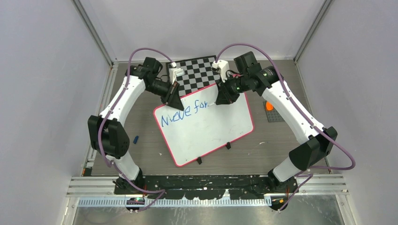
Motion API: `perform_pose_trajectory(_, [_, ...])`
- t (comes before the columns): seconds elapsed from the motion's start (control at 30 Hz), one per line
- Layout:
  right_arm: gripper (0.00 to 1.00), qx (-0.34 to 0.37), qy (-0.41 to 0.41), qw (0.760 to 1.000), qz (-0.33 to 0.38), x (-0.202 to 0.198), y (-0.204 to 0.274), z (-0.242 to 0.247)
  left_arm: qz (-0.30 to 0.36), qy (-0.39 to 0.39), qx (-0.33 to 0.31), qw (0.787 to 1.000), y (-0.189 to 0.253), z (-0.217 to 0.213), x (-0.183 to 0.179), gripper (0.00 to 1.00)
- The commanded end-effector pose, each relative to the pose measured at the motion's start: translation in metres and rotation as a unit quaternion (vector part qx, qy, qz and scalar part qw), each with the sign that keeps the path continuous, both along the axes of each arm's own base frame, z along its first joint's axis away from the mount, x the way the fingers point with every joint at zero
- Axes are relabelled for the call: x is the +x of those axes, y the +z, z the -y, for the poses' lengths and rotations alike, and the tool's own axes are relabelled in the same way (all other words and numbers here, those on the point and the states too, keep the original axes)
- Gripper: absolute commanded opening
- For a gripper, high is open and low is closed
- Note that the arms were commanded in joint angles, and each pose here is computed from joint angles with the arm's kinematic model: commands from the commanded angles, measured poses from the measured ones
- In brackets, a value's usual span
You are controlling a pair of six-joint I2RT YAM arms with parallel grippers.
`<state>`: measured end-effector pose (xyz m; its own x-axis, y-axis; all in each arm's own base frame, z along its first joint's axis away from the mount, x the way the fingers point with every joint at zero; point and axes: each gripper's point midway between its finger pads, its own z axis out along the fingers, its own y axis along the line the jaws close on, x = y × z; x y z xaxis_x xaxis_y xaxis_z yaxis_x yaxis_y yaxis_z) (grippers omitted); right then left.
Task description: Write a sentence on the whiteboard
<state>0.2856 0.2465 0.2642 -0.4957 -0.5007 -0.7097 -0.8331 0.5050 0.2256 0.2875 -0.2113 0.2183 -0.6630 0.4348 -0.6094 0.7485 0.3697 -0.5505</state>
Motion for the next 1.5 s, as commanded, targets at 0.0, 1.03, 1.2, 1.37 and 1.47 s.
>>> perform_pose_trajectory(0.0, [0.0,0.004,-0.001,0.998,0.059,0.001,0.026,0.011,0.027,-0.033,-0.002,0.999,0.001,0.006,0.002,0.05])
perform_pose_trajectory(1.03, [0.0,-0.009,-0.037,0.997,0.066,0.028,0.01,0.005,0.007,-0.058,0.037,0.998,-0.019,0.008,-0.013,0.0])
perform_pose_trajectory(1.2, [0.0,-0.016,-0.04,0.997,0.064,0.031,0.003,0.005,0.007,-0.059,0.039,0.997,-0.019,0.008,-0.014,0.0])
perform_pose_trajectory(1.37, [0.0,-0.03,-0.046,0.997,0.06,0.031,-0.007,0.01,0.008,-0.059,0.042,0.997,-0.021,0.007,-0.014,0.0])
perform_pose_trajectory(1.47, [0.0,-0.037,-0.047,0.997,0.057,0.028,-0.012,0.013,0.007,-0.059,0.043,0.997,-0.022,0.006,-0.014,0.0])
